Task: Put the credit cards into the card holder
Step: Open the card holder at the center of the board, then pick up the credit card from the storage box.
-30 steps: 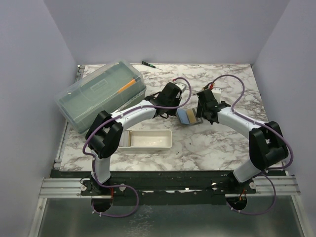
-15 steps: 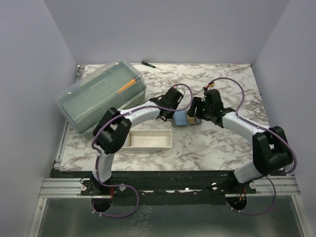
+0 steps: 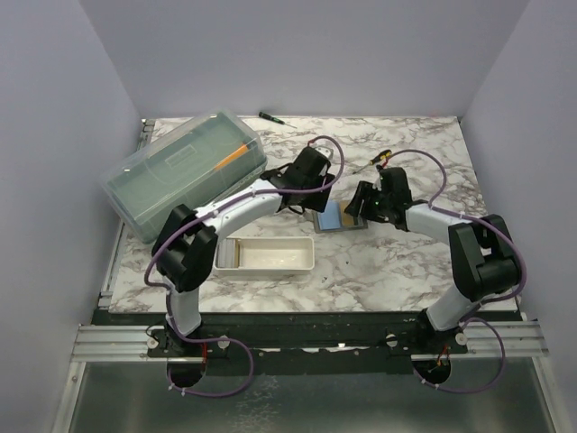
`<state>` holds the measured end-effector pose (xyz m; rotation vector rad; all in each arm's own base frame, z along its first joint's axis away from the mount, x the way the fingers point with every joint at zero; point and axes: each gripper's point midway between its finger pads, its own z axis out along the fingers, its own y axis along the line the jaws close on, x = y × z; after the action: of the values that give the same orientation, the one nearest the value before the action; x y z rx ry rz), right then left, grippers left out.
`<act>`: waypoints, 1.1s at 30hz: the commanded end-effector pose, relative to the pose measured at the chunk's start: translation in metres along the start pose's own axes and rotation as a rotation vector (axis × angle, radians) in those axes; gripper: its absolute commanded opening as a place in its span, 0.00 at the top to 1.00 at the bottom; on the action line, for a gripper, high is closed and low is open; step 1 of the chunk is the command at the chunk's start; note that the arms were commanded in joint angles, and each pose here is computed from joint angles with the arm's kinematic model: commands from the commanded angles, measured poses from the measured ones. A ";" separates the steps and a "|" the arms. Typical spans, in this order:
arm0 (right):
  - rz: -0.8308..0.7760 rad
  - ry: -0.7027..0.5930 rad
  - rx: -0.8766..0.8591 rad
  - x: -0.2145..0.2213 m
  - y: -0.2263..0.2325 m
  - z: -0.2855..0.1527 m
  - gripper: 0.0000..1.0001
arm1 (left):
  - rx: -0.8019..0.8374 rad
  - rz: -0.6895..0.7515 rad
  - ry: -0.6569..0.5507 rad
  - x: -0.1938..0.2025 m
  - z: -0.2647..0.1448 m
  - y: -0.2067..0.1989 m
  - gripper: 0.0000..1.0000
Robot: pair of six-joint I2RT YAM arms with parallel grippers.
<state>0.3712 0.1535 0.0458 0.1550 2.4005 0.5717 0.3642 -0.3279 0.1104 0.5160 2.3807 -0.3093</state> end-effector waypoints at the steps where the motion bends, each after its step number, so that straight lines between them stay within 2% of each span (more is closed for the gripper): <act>1: 0.041 0.069 0.004 0.032 -0.010 0.001 0.38 | 0.153 -0.106 -0.044 -0.011 -0.057 -0.023 0.32; 5: 0.099 0.093 -0.082 0.048 0.009 -0.015 0.40 | 0.158 -0.107 -0.069 -0.004 -0.082 -0.017 0.30; 11: 0.068 0.019 0.139 0.024 -0.016 -0.055 0.33 | 0.111 -0.142 -0.121 0.009 -0.114 0.004 0.28; 14: 0.036 0.033 0.187 0.019 -0.014 -0.071 0.29 | 0.081 -0.187 -0.144 0.019 -0.129 0.020 0.25; 17: -0.004 0.042 0.062 0.022 0.037 -0.078 0.27 | 0.019 -0.275 -0.129 0.038 -0.137 0.047 0.23; 21: 0.013 0.071 -0.294 0.034 0.156 -0.086 0.26 | -0.077 -0.402 -0.117 0.058 -0.151 0.089 0.19; 24: 0.074 0.087 -0.489 0.047 0.226 -0.092 0.27 | -0.118 -0.436 -0.167 0.056 -0.172 0.105 0.19; 27: 0.140 0.124 -0.543 0.065 0.260 -0.083 0.27 | -0.175 -0.434 -0.259 0.044 -0.202 0.119 0.19; 33: 0.170 0.204 -0.493 0.097 0.301 -0.040 0.28 | -0.227 -0.406 -0.416 0.022 -0.249 0.135 0.16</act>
<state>0.2533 0.3965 0.1498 -0.0109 2.3706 1.2256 0.2682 -0.1380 0.2397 -0.1025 2.1567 -0.3683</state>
